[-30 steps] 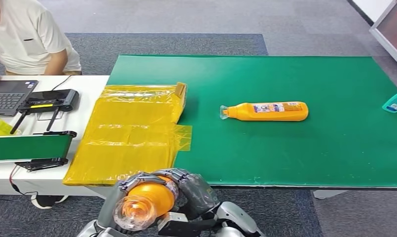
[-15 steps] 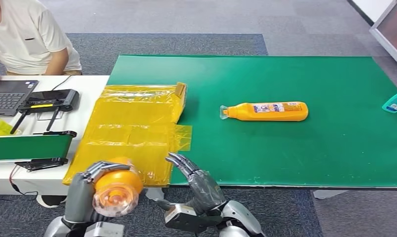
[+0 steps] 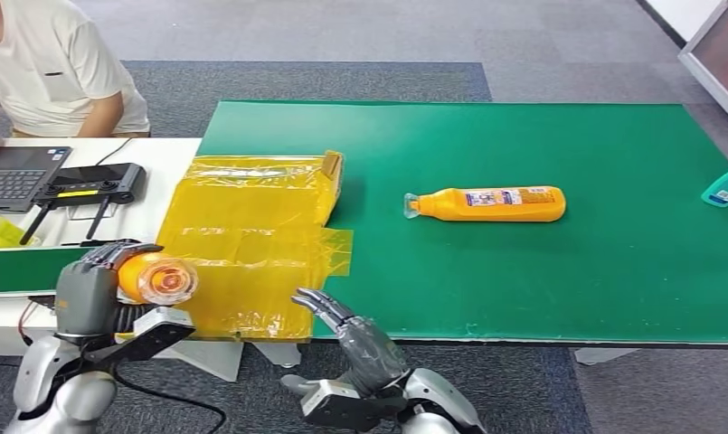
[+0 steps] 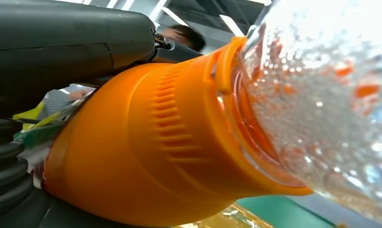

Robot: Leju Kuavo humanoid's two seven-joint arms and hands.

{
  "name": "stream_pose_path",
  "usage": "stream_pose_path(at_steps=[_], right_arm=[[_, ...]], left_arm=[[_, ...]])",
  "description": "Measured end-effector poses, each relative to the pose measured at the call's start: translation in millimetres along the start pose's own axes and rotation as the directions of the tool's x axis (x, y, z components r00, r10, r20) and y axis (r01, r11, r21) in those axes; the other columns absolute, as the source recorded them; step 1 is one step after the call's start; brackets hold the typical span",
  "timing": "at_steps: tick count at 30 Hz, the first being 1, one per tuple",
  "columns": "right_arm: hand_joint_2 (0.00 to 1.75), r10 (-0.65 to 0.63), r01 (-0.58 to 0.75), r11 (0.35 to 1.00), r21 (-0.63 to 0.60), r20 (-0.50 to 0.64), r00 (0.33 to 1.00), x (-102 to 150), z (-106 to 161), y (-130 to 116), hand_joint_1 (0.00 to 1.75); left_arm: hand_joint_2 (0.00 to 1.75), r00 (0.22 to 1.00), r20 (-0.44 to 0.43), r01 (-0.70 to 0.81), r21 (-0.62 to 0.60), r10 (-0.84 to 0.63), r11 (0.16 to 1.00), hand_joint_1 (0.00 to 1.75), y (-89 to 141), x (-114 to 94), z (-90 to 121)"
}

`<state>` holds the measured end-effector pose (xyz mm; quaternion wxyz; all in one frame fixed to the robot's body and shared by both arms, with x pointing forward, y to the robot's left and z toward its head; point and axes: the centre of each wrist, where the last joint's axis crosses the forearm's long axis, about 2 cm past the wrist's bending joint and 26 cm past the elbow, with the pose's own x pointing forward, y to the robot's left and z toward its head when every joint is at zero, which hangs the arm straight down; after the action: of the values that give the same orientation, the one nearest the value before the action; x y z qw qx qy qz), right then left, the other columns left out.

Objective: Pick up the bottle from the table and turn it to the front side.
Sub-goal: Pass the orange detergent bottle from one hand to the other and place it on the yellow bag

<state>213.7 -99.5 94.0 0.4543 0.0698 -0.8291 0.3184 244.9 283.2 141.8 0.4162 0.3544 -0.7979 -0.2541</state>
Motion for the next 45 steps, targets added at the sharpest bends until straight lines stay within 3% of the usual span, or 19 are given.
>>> stream_pose_path(at_steps=[3, 7, 11, 15, 18, 25, 33, 37, 45], right_arm=[[1.75, -0.019, 0.019, 1.000, 0.024, 0.014, 1.000, 0, -1, 1, 0.00], [1.75, -0.039, 0.036, 0.997, 0.063, 0.045, 0.998, 2, -5, 3, 0.00], [1.75, -0.053, 0.046, 0.995, 0.093, 0.070, 0.996, 5, -11, 4, 0.00], [1.75, -0.003, -0.007, 0.996, 0.093, 0.099, 0.995, 9, -16, 4, 0.00], [1.75, 0.080, -0.091, 0.993, 0.069, 0.145, 0.986, 13, -21, 2, 0.00], [1.75, 0.100, -0.119, 0.992, 0.043, 0.312, 0.945, 39, -38, -4, 0.00], [1.75, 0.092, -0.111, 0.993, 0.036, 0.340, 0.936, 50, -39, -8, 0.00], [1.75, 0.083, -0.099, 0.995, 0.027, 0.342, 0.936, 52, -35, -10, 0.00], [1.75, 0.067, -0.082, 0.996, 0.033, 0.331, 0.941, 53, -32, -11, 0.00]], left_arm=[[1.75, 1.000, -0.002, 0.014, -0.047, -0.014, 0.999, 1.75, -6, -7, -23], [1.75, 0.982, -0.029, 0.183, -0.146, -0.189, 0.972, 1.75, -25, -7, -66], [1.75, 0.915, 0.020, 0.394, -0.260, -0.404, 0.881, 1.75, -52, -3, -106], [1.75, 0.840, 0.104, 0.533, -0.345, -0.533, 0.773, 1.75, -78, 5, -134], [1.75, 0.816, 0.150, 0.564, -0.411, -0.558, 0.716, 1.75, -97, 11, -139], [1.75, 0.863, 0.192, 0.494, -0.512, -0.467, 0.703, 1.75, -132, 38, -142], [1.75, 0.863, 0.234, 0.494, -0.582, -0.448, 0.646, 1.75, -156, 57, -127], [1.75, 0.866, 0.207, 0.478, -0.609, -0.455, 0.633, 0.00, -162, 56, -119], [1.75, 0.867, 0.190, 0.470, -0.620, -0.460, 0.629, 0.00, -166, 56, -112]])
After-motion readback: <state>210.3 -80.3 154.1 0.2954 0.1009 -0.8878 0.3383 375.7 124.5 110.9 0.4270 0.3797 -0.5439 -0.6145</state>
